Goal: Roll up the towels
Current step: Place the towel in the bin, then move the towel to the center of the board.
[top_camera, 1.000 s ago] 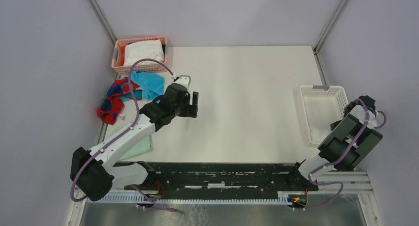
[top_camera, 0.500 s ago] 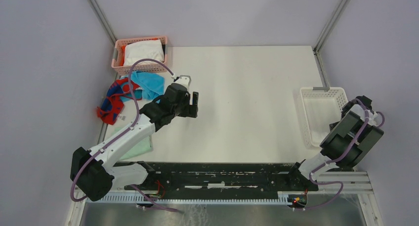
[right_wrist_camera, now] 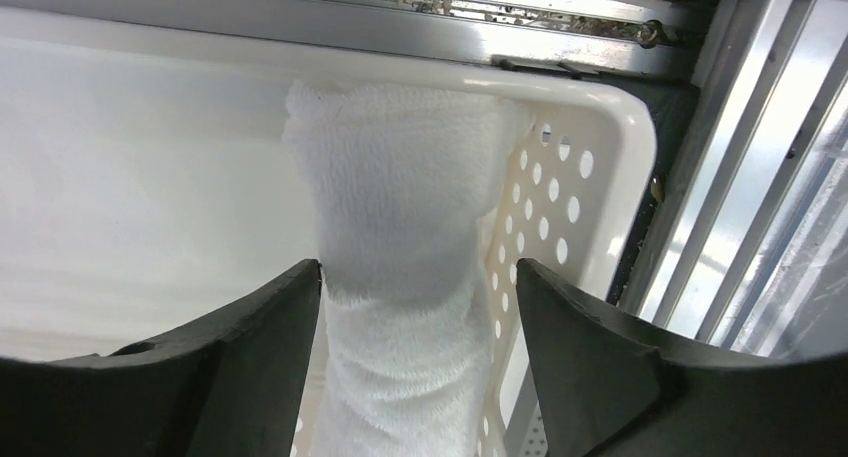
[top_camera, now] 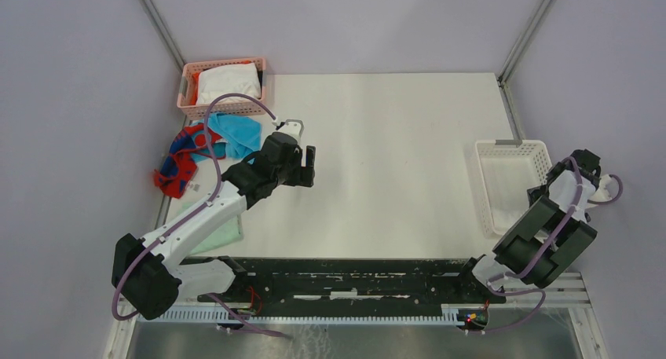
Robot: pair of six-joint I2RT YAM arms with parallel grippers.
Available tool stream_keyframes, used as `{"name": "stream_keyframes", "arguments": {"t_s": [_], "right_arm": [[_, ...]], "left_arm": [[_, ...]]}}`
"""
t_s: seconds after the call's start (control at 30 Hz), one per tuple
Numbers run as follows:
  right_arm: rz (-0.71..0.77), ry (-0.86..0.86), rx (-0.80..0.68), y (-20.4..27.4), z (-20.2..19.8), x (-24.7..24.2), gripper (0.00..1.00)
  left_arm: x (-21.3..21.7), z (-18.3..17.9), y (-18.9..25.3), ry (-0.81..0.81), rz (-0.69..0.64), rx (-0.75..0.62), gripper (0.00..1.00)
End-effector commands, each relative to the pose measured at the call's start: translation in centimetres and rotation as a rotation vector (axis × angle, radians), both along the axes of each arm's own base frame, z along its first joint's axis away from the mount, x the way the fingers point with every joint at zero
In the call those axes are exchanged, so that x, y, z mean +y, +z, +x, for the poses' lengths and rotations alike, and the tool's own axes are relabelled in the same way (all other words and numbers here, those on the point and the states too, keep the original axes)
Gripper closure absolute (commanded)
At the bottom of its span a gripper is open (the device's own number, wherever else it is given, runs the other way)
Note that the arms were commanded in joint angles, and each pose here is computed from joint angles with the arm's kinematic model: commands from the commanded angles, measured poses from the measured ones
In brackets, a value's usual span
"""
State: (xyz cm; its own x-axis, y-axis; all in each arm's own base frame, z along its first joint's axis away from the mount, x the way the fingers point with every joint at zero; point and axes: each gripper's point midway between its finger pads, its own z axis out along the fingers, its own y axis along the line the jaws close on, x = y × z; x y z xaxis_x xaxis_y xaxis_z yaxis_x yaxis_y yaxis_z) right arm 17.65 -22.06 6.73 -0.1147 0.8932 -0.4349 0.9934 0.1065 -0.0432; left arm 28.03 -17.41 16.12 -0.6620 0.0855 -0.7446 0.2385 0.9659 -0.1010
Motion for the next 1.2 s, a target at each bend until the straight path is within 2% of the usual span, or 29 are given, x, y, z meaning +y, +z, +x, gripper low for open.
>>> {"name": "stream_keyframes", "arguments": {"t_s": [0.0, 0.13, 0.4, 0.53, 0.73, 0.97, 1.17], "right_arm": [[-0.085, -0.026, -0.077, 4.1, 0.1, -0.8, 0.20], [-0.095, 0.065, -0.224, 6.5, 1.6, 1.0, 0.16], [-0.116, 0.473, -0.609, 12.2, 8.7, 8.2, 0.10], [-0.087, 0.696, -0.722, 14.1, 12.2, 13.6, 0.10], [-0.051, 0.965, -0.802, 14.7, 14.6, 20.6, 0.10], [0.018, 1.210, -0.815, 13.5, 14.9, 26.6, 0.11], [0.077, 1.345, -0.840, 13.0, 14.7, 30.3, 0.11]], "left_arm": [[0.0, 0.6, 0.7, -0.030, 0.022, -0.042, 0.14], [0.4, 0.8, 0.8, -0.010, 0.033, -0.053, 0.14], [2.4, 2.1, 1.5, 0.090, 0.028, -0.080, 0.13], [5.1, 3.8, 1.8, 0.209, 0.035, -0.089, 0.12], [9.8, 7.0, 1.5, 0.405, 0.024, -0.062, 0.12], [16.2, 12.7, -1.7, 0.650, -0.036, 0.014, 0.15], [18.7, 18.2, -5.2, 0.712, -0.032, 0.068, 0.23]]}}
